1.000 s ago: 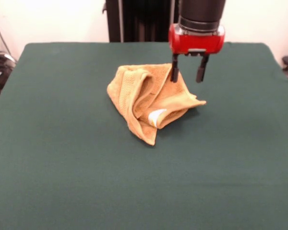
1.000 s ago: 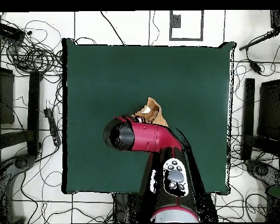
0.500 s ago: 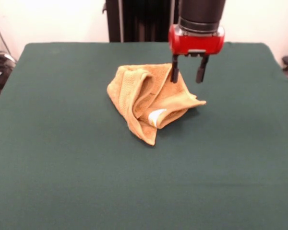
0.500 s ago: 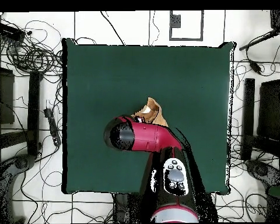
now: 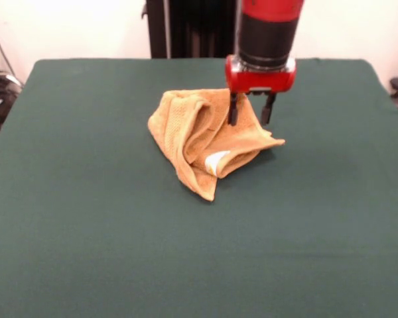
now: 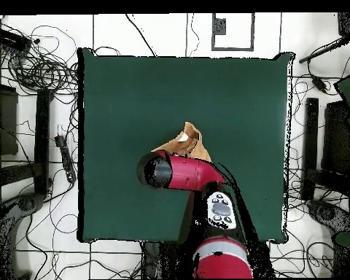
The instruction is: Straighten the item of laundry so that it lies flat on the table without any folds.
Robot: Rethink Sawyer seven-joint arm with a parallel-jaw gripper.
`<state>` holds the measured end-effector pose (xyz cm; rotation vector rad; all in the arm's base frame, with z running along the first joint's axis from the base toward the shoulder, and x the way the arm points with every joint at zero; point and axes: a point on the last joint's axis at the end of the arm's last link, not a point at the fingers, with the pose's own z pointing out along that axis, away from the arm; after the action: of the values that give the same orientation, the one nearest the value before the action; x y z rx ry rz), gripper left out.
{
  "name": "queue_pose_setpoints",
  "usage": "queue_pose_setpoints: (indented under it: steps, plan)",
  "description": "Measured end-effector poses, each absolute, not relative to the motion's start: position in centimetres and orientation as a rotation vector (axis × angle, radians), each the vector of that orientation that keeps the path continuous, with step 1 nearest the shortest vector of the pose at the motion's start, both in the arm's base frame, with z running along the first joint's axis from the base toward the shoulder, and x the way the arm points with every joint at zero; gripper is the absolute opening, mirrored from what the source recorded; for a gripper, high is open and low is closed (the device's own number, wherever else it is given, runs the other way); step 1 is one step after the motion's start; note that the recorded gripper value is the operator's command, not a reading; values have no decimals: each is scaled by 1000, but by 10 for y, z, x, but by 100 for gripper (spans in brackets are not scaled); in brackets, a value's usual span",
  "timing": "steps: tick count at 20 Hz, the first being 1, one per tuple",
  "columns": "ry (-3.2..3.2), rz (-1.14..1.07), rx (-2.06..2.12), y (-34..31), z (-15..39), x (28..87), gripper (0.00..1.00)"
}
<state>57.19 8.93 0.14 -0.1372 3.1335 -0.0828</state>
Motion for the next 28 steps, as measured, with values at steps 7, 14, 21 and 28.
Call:
queue_pose_setpoints:
  steps: [7, 14, 21, 28]
  plan:
    - [3165, -77, -124, 84, -39, 552, 100]
    - [3158, -79, -124, 84, -38, 553, 100]
    - [3158, -79, -124, 84, -38, 553, 100]
    - [3153, -72, -102, 77, -34, 555, 100]
